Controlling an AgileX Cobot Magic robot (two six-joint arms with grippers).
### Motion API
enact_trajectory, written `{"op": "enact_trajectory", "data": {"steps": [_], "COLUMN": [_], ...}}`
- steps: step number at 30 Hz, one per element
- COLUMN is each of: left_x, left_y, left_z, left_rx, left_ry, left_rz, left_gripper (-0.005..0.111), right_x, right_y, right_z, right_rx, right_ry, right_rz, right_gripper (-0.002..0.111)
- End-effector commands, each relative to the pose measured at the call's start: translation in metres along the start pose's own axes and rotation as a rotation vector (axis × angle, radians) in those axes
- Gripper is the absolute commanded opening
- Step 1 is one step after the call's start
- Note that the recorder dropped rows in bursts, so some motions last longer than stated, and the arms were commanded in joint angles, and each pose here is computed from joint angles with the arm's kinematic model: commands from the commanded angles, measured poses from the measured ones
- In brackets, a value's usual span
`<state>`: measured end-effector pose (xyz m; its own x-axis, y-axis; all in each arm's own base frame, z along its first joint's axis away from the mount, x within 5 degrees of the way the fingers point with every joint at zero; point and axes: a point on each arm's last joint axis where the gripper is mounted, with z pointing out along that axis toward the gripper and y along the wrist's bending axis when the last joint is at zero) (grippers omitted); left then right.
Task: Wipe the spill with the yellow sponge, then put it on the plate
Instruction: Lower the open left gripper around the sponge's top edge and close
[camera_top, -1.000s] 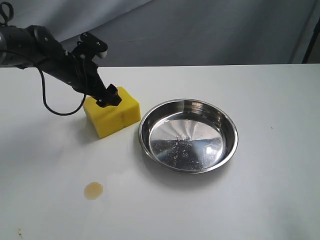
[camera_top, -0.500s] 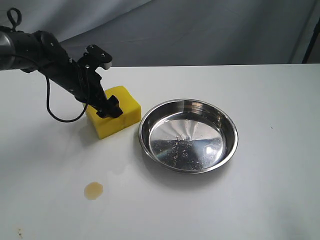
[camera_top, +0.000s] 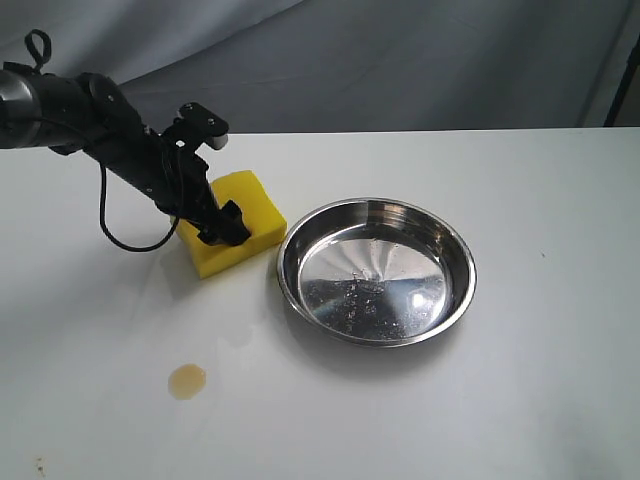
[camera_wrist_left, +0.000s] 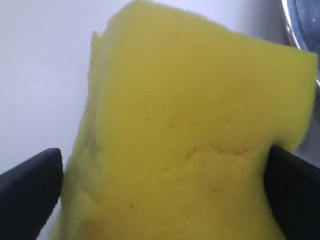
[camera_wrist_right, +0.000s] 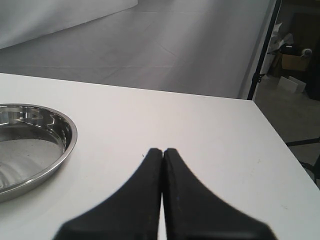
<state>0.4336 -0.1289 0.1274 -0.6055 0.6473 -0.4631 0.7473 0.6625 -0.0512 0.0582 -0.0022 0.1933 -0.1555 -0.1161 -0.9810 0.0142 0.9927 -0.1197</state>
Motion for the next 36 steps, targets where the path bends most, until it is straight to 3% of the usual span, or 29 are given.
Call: {"op": "enact_trajectory", "data": {"steps": [1,11,23,36], "left_x": [0.002,-0.003,-0.020,-0.020], "left_y": [0.000,0.000,0.000,-0.005], "left_z": [0.006,0.000,-0.042,-0.037], "left_rx": [-0.006,-0.008,-0.093,-0.028], "left_ry": [0.011,0.005,-0.037,-0.047], "left_rz": [0.018,0.031,0.129,0.080], "left_gripper": [0.105,0.105,0.105,0.105], "right_x": [0.000,0.000,0.000,0.000], "right_y": [0.000,0.000,0.000,0.000], "right_z": [0.000,0.000,0.000,0.000], "right_rx": [-0.004,-0.004,-0.004,-0.004], "right_ry": [-0.003,-0.003,-0.003,-0.003], "right_rz": [0.007,0.007,0.007,0.007], "right_gripper": [0.000,0.000,0.000,0.000]}}
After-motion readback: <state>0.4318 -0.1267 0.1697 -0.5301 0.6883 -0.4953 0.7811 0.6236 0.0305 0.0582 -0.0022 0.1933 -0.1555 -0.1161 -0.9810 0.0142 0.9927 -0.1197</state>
